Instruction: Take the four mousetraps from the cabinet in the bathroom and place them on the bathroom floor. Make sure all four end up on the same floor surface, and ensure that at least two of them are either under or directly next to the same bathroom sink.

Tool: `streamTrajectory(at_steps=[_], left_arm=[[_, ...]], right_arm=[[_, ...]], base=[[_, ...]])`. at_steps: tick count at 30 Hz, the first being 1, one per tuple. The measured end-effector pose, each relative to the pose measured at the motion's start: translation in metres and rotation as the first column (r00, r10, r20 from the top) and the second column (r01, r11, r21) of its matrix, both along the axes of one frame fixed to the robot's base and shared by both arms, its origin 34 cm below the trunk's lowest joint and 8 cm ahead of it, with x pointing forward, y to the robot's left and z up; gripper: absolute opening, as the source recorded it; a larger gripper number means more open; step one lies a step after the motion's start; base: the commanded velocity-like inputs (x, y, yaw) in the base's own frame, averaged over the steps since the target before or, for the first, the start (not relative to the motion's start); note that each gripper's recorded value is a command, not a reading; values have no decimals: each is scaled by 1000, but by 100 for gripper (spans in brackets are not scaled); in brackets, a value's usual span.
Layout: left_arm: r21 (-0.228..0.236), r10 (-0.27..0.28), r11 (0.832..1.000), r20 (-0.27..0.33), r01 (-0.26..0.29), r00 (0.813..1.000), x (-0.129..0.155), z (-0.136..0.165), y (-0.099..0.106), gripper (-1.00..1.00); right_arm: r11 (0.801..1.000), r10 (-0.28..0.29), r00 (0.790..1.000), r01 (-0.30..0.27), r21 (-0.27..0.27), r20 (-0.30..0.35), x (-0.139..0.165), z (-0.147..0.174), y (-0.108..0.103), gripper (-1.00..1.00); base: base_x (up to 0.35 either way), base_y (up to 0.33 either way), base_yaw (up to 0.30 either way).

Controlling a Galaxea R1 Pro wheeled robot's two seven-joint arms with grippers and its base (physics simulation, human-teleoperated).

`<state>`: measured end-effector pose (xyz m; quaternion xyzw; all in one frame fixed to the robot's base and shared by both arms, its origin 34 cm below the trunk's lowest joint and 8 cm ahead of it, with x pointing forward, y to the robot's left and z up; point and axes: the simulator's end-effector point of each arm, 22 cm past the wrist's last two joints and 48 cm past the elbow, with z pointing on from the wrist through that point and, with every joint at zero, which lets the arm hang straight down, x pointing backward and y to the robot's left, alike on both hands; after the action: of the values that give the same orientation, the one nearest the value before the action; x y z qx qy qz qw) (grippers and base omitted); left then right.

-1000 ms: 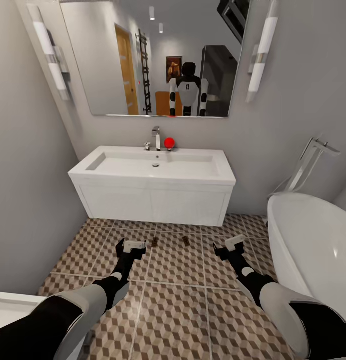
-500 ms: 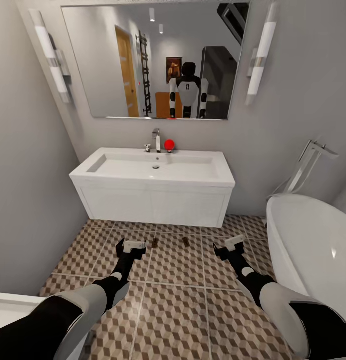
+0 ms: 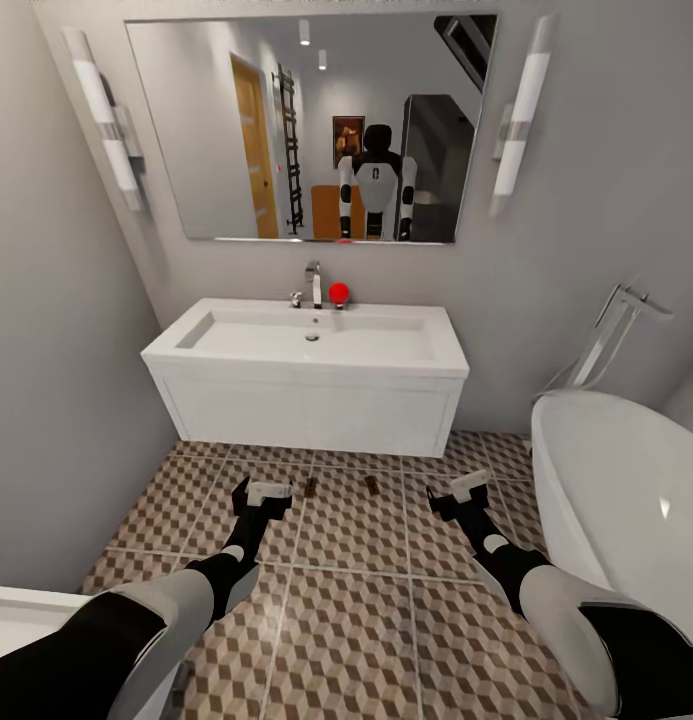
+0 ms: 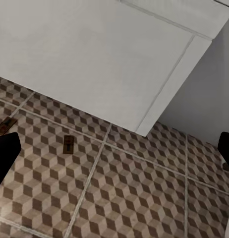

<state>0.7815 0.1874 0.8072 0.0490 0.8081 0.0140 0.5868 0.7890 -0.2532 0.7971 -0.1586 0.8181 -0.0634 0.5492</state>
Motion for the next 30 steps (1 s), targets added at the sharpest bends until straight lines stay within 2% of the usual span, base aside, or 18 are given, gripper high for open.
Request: streamTrajectory(at_steps=[30], left_arm=[[0,0,1000,-4,0,1000,-10,29,0,100]], right_arm=[[1000,0,1000,0,0,0,-8,31,0,100]], base=[[0,0,0]])
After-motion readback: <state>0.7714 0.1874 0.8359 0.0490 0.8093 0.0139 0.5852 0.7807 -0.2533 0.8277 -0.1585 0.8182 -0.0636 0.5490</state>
